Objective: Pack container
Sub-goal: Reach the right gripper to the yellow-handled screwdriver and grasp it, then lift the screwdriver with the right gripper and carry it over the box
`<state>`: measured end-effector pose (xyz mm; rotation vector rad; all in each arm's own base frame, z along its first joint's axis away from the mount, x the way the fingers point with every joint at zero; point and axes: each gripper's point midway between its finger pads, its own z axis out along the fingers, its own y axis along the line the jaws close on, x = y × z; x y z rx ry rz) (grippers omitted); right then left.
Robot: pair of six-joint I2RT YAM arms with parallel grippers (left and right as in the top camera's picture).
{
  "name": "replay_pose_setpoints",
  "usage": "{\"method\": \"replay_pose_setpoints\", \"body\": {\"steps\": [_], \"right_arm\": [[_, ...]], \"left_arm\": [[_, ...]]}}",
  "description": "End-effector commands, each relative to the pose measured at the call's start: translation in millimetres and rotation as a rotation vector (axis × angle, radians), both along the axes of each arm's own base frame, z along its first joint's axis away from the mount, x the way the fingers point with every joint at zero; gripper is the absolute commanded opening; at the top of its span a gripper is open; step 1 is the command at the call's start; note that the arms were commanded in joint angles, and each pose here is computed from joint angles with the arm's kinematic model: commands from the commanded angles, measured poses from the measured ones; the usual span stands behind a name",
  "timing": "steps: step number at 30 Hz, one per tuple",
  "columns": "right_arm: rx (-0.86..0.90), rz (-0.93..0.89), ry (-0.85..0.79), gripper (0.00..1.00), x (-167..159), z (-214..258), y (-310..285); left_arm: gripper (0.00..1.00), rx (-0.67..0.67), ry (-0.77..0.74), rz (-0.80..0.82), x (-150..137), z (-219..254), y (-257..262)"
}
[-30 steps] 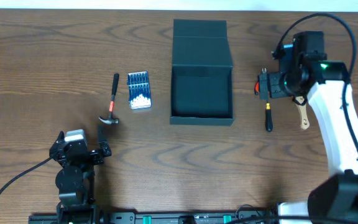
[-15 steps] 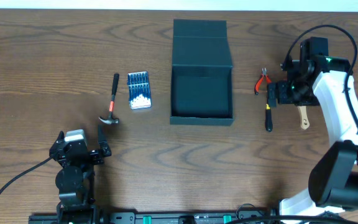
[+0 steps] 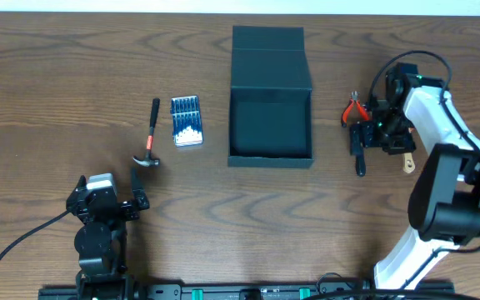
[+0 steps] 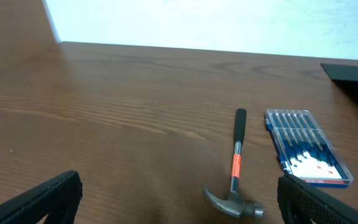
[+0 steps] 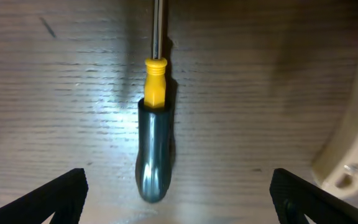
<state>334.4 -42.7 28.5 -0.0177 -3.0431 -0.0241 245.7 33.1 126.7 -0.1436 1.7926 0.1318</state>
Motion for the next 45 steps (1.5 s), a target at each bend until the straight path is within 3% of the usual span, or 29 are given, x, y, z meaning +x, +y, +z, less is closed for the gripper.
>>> {"method": "replay_pose_setpoints", "body": {"steps": [1, 19, 24, 33, 45], "right_arm": [[0.008, 0.02, 0.04, 0.94, -1, -14, 4], [-0.001, 0.036, 0.04, 0.85, 8, -35, 23], [-0.041, 0.022, 0.072, 0.8, -2, -39, 17], [-0.086, -0.021, 0.151, 0.8, -32, -54, 11], [-0.089, -0.032, 0.146, 0.66, -36, -64, 11]], "left_arm": [[0.99, 0.009, 0.056, 0.017, -4, -18, 3], [0.98, 0.009, 0.056, 0.017, -4, -18, 3], [0.98, 0.009, 0.056, 0.017, -4, -18, 3], [0.98, 0.009, 0.056, 0.017, -4, -18, 3], [0.99, 0.009, 0.056, 0.017, -4, -18, 3]]}}
